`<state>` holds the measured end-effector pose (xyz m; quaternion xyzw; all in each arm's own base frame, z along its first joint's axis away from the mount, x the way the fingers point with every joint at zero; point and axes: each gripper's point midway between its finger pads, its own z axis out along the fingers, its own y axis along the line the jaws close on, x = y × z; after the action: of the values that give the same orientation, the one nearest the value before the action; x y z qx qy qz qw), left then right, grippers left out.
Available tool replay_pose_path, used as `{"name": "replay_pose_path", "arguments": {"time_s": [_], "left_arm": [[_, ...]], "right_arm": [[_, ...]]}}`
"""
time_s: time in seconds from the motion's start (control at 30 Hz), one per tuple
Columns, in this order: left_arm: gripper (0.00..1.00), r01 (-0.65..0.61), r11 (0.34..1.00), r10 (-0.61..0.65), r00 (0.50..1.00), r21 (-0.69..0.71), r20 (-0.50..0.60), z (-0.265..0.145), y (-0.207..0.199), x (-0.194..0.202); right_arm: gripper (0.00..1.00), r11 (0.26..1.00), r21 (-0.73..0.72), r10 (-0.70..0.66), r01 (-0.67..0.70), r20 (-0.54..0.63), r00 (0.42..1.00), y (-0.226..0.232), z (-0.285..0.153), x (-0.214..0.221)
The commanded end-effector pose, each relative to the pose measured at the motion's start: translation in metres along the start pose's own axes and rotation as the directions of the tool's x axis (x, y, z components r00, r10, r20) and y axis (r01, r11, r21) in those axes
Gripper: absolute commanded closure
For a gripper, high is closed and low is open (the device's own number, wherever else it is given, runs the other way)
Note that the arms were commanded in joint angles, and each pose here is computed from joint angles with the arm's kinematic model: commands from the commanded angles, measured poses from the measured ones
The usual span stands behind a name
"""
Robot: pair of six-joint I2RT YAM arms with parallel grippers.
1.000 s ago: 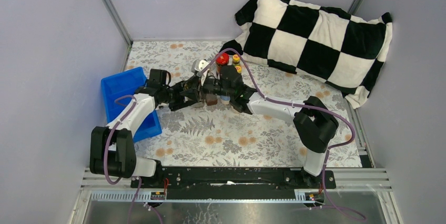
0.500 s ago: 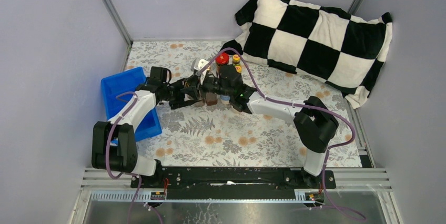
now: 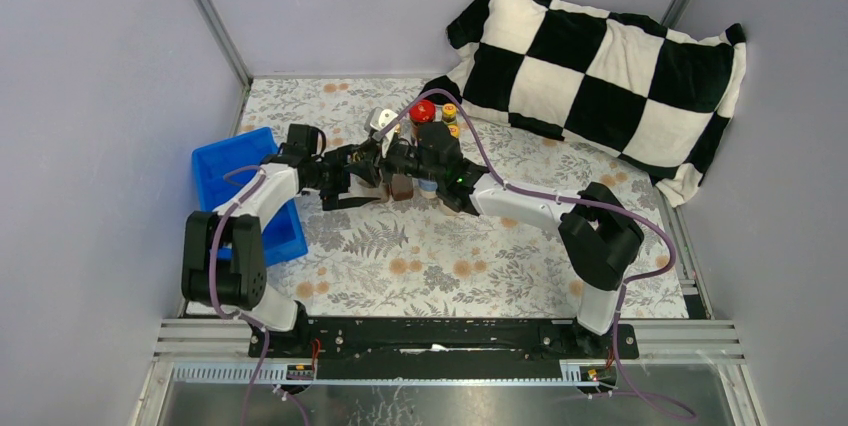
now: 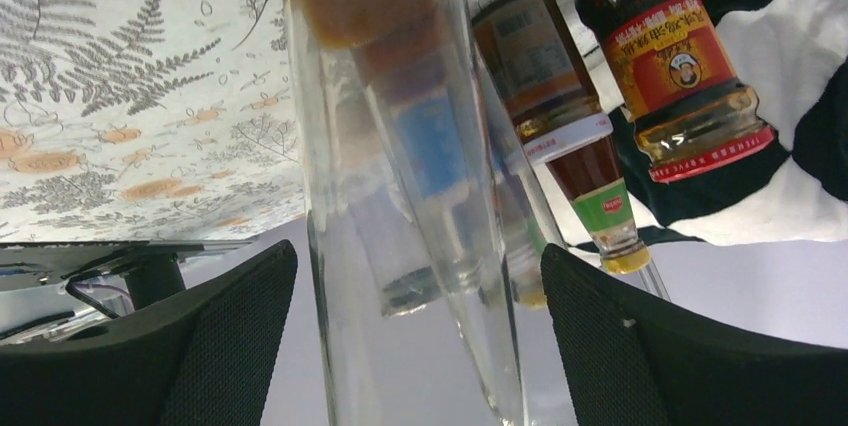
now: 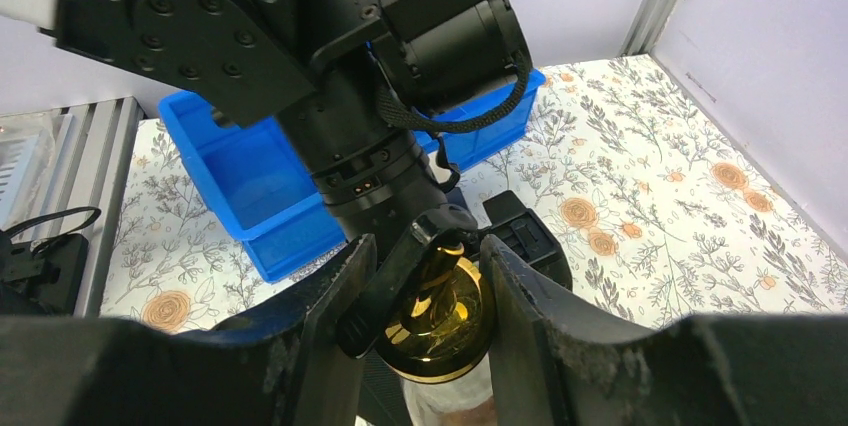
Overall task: Organize the condiment bottles
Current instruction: Place the bottle at the center of the board.
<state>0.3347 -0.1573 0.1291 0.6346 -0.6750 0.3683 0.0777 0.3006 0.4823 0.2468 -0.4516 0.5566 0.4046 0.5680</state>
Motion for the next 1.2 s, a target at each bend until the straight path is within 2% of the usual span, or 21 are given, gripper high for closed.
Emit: {"name": "replay_pose_path", "arguments": {"time_s": [0.0, 0.23, 0.4, 0.6, 1.17], "left_arm": [[0.05, -0.035, 0.999, 0.035, 0.999, 0.006, -0.026, 0.0, -0.014, -0.005], [0.05, -0.056, 0.998, 0.056, 0.998, -0.025, -0.002, 0.005, -0.033, -0.024], [0.05, -0.063, 0.997, 0.066, 0.996, -0.052, 0.067, -0.006, -0.041, -0.041], [0.05, -0.077, 0.994, 0.086, 0.989, -0.077, 0.117, -0.023, -0.044, -0.042], [0.05, -0.108, 0.993, 0.114, 0.986, -0.052, 0.121, -0.042, -0.041, -0.036]], "right_arm": [[0.81, 0.999, -0.015, 0.046, -0.047, -0.036, 0.998, 0.004, -0.001, 0.007], [0.79, 0.999, -0.01, 0.049, -0.049, -0.045, 0.998, 0.002, -0.004, 0.011], [0.78, 0.999, -0.006, 0.049, -0.05, -0.054, 0.997, 0.0, -0.007, 0.015], [0.77, 0.999, 0.003, 0.052, -0.052, -0.066, 0.996, -0.004, -0.01, 0.022], [0.75, 0.998, -0.018, 0.064, -0.065, -0.058, 0.996, -0.01, 0.005, 0.015]]}}
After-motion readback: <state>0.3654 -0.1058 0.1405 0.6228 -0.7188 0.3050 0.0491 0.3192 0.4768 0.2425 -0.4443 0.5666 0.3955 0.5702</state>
